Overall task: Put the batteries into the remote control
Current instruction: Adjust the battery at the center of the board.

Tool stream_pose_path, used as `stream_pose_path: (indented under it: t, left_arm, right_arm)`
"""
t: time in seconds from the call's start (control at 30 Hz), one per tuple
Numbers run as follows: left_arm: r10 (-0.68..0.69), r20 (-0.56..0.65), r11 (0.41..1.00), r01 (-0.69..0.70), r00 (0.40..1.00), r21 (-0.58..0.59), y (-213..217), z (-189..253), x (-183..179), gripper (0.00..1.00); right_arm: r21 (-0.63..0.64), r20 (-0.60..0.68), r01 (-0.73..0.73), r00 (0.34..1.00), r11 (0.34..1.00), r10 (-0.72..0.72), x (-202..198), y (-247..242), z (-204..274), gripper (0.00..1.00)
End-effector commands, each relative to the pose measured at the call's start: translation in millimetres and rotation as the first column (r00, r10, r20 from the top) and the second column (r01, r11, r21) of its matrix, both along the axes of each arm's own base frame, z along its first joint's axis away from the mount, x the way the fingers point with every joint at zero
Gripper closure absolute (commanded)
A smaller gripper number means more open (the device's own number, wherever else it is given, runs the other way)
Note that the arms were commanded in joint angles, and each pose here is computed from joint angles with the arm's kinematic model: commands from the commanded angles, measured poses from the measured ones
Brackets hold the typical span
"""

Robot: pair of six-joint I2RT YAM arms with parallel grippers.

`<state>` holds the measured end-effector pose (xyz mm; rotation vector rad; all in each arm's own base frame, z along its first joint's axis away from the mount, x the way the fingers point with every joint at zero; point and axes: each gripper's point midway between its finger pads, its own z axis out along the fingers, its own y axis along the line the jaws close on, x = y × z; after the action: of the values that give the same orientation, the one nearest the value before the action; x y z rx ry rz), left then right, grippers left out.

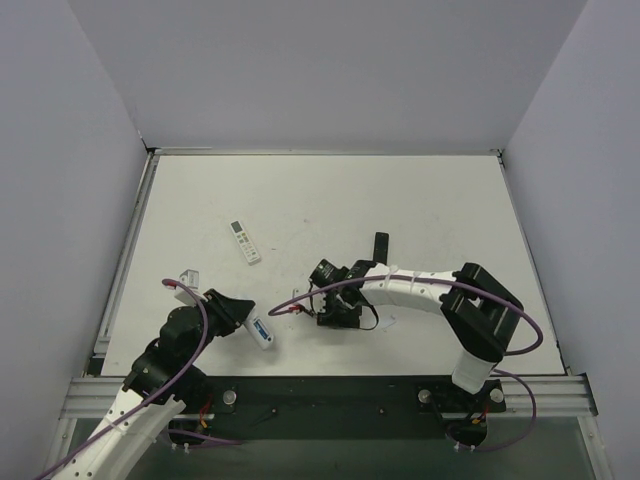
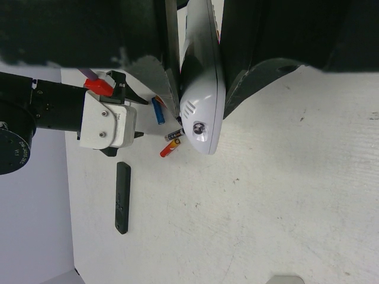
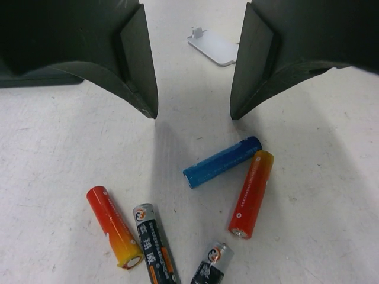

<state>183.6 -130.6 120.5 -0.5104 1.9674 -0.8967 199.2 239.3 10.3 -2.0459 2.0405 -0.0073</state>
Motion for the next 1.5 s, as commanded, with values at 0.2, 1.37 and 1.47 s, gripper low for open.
stream_pose_path:
  t: [0.2,1.37,1.47]
  left_arm:
    - [0.006,0.065,0.999,-0.003,0.998,-0.037,-1,29,3,1.0]
    - [-0.052,0.04,0.995,0.055,0.998,-0.077,-17,22,5,1.0]
    - [-0.051,0.042,0.995,0.055,0.998,-0.08,-17,22,5,1.0]
  right_arm:
    - [0.068,-0.079,0.117,0.991,0.991,-0.111,0,13,8,0.53]
    - [0.171,-0.329,0.79,0.609,0.589,-0.722,-14,42,6,0.85]
    - [0.158,-0.322,0.791,0.607,0.591,-0.726,-13,42,1,0.85]
